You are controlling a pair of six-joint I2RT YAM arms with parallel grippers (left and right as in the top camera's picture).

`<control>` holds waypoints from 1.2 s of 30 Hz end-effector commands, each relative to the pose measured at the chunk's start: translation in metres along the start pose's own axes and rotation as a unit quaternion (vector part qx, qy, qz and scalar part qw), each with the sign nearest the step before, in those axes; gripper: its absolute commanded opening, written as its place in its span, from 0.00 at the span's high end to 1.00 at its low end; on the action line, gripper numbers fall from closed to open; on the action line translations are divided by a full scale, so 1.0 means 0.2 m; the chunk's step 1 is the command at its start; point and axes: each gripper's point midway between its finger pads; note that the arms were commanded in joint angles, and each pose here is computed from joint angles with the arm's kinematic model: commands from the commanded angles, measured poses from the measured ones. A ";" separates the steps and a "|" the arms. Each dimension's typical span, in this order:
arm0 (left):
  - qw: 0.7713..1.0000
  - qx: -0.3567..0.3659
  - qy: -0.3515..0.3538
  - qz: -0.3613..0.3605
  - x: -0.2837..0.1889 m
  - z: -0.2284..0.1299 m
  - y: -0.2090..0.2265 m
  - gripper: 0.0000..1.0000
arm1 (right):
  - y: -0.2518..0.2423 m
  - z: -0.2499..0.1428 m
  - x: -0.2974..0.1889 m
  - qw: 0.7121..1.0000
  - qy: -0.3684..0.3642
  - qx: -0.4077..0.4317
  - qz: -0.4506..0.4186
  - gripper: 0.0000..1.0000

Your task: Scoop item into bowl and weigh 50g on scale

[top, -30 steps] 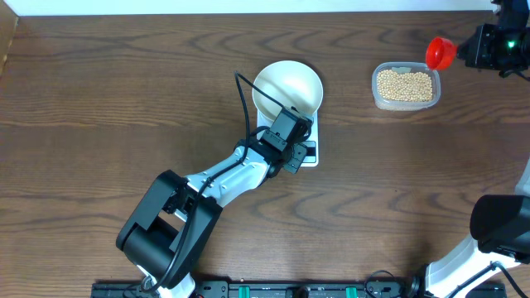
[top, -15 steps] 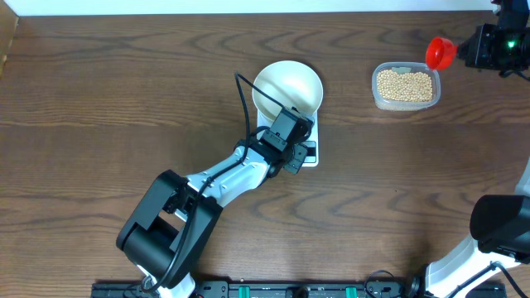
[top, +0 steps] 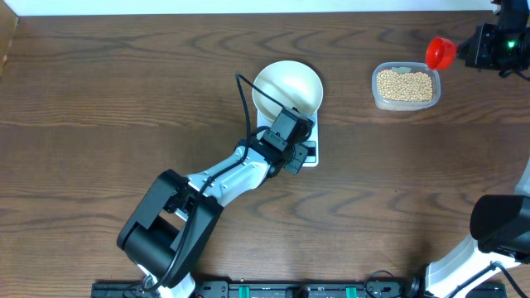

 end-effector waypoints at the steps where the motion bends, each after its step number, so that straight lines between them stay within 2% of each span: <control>1: 0.998 0.002 0.055 -0.012 0.13 -0.17 -0.03 0.93 | 0.02 0.00 0.01 1.000 0.005 -0.008 0.008 0.99; 17: 0.995 0.004 0.098 0.022 0.13 -0.28 0.02 0.93 | 0.02 -0.01 0.01 1.000 0.006 -0.007 0.008 0.99; 20: 0.993 -0.015 0.107 0.050 0.12 -0.30 0.07 0.93 | 0.02 -0.01 0.01 1.000 0.006 -0.007 0.008 0.99; 36: 0.992 -0.020 0.104 0.062 0.12 -0.29 0.09 0.93 | 0.02 -0.01 0.01 1.000 0.006 -0.007 0.008 0.99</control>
Point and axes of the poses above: each gripper's point midway between its finger pads, its own x axis out along the fingers, its own y axis along the line the jaws close on, z = x × y, and after that the axes turned 14 degrees about x, right-handed
